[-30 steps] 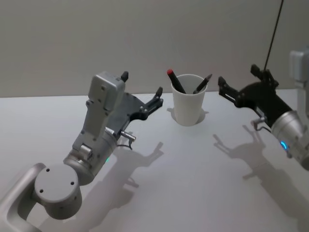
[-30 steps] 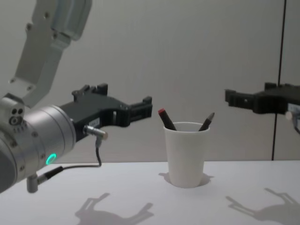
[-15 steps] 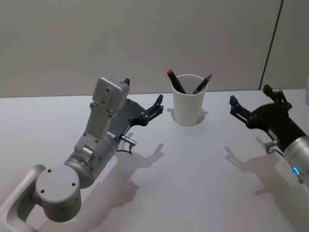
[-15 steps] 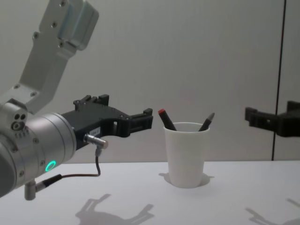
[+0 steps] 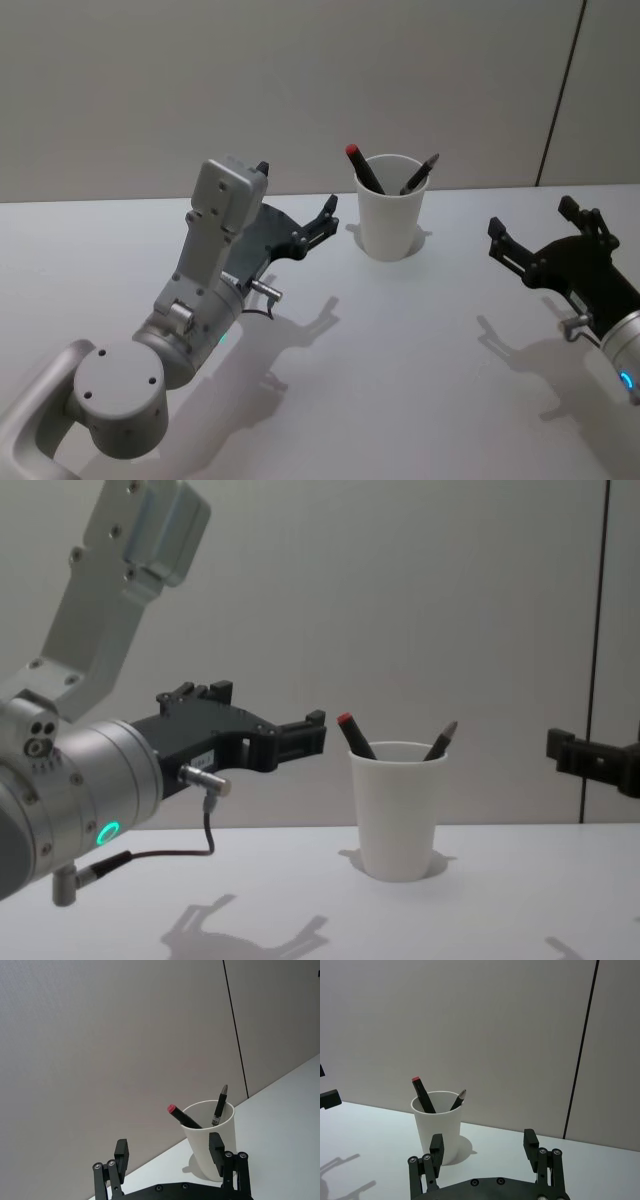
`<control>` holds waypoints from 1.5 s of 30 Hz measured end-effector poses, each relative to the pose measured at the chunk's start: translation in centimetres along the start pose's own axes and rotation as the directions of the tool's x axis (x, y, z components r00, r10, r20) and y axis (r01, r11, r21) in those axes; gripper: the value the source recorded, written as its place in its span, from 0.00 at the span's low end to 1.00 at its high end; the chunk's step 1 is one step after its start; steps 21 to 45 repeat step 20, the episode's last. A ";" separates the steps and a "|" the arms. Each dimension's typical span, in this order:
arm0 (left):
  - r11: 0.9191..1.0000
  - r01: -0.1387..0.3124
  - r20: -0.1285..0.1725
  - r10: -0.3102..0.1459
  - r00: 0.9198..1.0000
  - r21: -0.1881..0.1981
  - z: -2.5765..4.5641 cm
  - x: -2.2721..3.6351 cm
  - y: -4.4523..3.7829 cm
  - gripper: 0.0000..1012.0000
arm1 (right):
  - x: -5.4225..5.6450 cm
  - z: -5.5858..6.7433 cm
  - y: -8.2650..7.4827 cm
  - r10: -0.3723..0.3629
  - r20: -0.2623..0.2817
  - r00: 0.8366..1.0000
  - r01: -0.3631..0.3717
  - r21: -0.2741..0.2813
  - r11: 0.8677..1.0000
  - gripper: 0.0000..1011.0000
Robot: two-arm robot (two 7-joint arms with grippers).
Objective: Place the pen into the pen holder.
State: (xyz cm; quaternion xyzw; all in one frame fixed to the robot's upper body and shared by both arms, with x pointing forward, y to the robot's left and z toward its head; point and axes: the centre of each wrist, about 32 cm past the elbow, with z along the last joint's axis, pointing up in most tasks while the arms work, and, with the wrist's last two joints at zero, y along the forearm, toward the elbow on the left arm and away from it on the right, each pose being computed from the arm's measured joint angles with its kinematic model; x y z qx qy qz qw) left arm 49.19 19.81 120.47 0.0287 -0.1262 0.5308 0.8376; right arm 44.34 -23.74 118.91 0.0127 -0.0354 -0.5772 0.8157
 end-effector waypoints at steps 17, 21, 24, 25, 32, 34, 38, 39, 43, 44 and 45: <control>1.000 -0.001 0.001 0.001 1.000 0.000 -0.03 0.02 0.00 0.99 | 0.0 0.0 0.0 0.001 -0.001 1.000 -0.001 0.000 1.000 0.99; 1.000 -0.001 0.001 0.001 1.000 0.000 -0.03 0.03 0.00 0.99 | 0.0 0.0 0.0 0.001 -0.001 1.000 -0.001 0.000 1.000 0.99; 1.000 -0.001 0.001 0.001 1.000 0.000 -0.03 0.03 0.00 0.99 | 0.0 0.0 0.0 0.001 -0.001 1.000 -0.001 0.000 1.000 0.99; 1.000 -0.001 0.001 0.001 1.000 0.000 -0.03 0.03 0.00 0.99 | 0.0 0.0 0.0 0.001 -0.001 1.000 -0.001 0.000 1.000 0.99; 1.000 -0.001 0.001 0.001 1.000 0.000 -0.03 0.03 0.00 0.99 | 0.0 0.0 0.0 0.001 -0.001 1.000 -0.001 0.000 1.000 0.99; 1.000 -0.001 0.001 0.001 1.000 0.000 -0.03 0.03 0.00 0.99 | 0.0 0.0 0.0 0.001 -0.001 1.000 -0.001 0.000 1.000 0.99; 1.000 -0.001 0.001 0.001 1.000 0.000 -0.03 0.03 0.00 0.99 | 0.0 0.0 0.0 0.001 -0.001 1.000 -0.001 0.000 1.000 0.99; 1.000 -0.001 0.001 0.001 1.000 0.000 -0.03 0.03 0.00 0.99 | 0.0 0.0 0.0 0.001 -0.001 1.000 -0.001 0.000 1.000 0.99; 1.000 -0.001 0.001 0.001 1.000 0.000 -0.03 0.03 0.00 0.99 | 0.0 0.0 0.0 0.001 -0.001 1.000 -0.001 0.000 1.000 0.99; 1.000 -0.001 0.001 0.001 1.000 0.000 -0.03 0.03 0.00 0.99 | 0.0 0.0 0.0 0.001 -0.001 1.000 -0.001 0.000 1.000 0.99; 1.000 -0.001 0.001 0.001 1.000 0.000 -0.03 0.03 0.00 0.99 | 0.0 0.0 0.0 0.001 -0.001 1.000 -0.001 0.000 1.000 0.99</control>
